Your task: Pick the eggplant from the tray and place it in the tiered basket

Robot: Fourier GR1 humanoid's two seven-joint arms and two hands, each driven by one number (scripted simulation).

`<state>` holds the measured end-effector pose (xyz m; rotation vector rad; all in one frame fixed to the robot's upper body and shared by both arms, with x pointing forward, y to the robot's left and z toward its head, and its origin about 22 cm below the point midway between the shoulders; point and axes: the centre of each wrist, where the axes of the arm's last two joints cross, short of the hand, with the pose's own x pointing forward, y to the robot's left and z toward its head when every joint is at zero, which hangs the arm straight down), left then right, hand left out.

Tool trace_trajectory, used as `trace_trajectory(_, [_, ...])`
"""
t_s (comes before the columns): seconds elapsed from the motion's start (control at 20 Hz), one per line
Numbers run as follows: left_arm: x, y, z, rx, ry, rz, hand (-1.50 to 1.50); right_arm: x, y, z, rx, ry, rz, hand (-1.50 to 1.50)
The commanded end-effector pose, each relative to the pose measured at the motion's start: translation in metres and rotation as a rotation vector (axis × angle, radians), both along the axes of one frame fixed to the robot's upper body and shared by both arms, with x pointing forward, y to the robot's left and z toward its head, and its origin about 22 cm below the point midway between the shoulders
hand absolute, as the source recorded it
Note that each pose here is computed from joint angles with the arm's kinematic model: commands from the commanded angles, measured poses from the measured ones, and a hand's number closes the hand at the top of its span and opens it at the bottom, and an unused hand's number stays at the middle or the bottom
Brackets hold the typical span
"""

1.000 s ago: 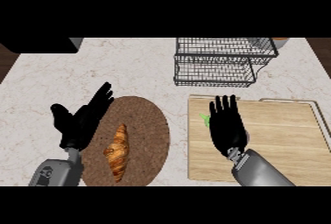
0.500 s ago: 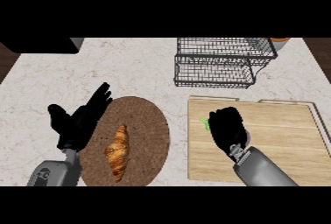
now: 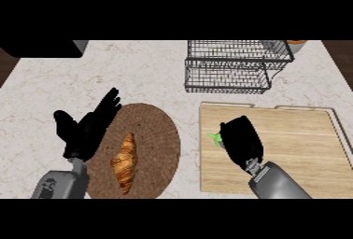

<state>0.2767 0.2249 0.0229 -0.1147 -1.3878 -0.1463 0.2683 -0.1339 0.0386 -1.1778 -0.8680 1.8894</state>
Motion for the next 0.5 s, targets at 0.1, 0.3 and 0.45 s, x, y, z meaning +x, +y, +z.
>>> trace_trajectory(0.1, [-0.008,0.008,-0.007,-0.005,0.015,0.067,0.0,-0.003,-0.053,0.01,0.407,-0.095,-0.396,1.5])
trace_trajectory(0.3, [-0.011,0.02,-0.003,0.004,0.013,0.075,0.0,-0.013,-0.1,0.021,0.69,-0.194,-0.663,1.5])
trace_trajectory(0.45, [-0.003,0.024,-0.004,0.001,0.001,0.081,0.0,-0.027,-0.112,0.048,0.891,-0.297,-0.684,1.5])
